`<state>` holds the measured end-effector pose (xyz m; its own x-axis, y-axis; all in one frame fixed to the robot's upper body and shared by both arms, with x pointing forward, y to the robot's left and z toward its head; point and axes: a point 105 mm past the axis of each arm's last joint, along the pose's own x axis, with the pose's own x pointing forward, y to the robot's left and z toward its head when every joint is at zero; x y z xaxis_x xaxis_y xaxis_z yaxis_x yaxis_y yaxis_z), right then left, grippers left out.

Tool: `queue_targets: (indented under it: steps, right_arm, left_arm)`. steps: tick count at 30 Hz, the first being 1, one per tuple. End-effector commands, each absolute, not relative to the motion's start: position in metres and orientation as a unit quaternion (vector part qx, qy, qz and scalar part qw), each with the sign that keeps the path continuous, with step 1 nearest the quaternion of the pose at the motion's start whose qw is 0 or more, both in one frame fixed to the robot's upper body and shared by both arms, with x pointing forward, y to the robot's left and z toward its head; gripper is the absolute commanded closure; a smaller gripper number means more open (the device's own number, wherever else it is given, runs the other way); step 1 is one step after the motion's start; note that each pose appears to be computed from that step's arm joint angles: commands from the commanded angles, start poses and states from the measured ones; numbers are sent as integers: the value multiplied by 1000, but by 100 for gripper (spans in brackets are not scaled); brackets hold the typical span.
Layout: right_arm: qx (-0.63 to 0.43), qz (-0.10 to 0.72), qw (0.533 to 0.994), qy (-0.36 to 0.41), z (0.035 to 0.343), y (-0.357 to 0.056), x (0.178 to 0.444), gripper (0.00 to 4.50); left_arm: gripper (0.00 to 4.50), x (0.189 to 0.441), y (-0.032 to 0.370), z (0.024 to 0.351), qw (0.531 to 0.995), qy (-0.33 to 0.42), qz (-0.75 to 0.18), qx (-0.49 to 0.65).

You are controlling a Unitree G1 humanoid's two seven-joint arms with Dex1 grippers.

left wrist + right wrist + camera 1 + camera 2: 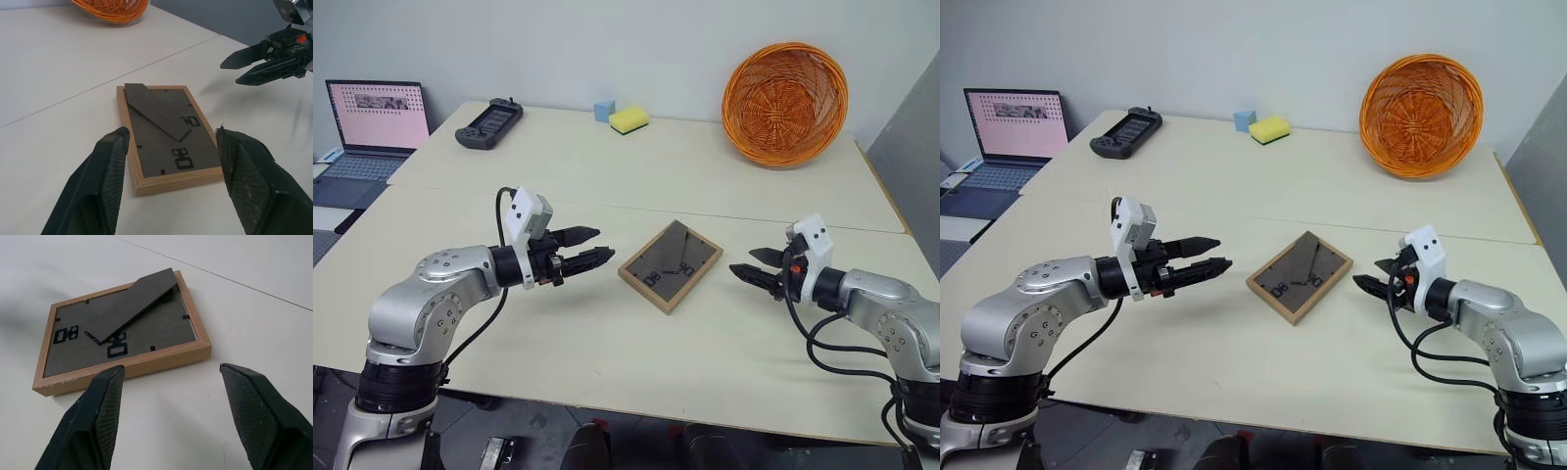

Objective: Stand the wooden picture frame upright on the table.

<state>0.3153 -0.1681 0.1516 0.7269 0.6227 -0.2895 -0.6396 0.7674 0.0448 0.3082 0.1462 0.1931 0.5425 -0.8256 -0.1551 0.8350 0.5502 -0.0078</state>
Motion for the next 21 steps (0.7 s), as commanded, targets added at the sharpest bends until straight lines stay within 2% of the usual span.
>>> queue_targets:
  steps: [1, 12, 16, 21]
  right_arm:
    - [-25, 352, 929, 108, 170, -164, 315, 214]
    - [-19, 370, 923, 106, 170, -158, 310, 448]
    - [-18, 374, 920, 115, 163, -155, 309, 448]
    - [-47, 370, 915, 153, 143, -152, 310, 448]
  left_arm:
    - [236, 302, 142, 212, 871, 37, -488, 33]
    - [450, 307, 153, 213, 869, 46, -491, 38]
    - [450, 310, 156, 205, 869, 59, -489, 47]
    - [450, 325, 162, 176, 869, 114, -475, 86]
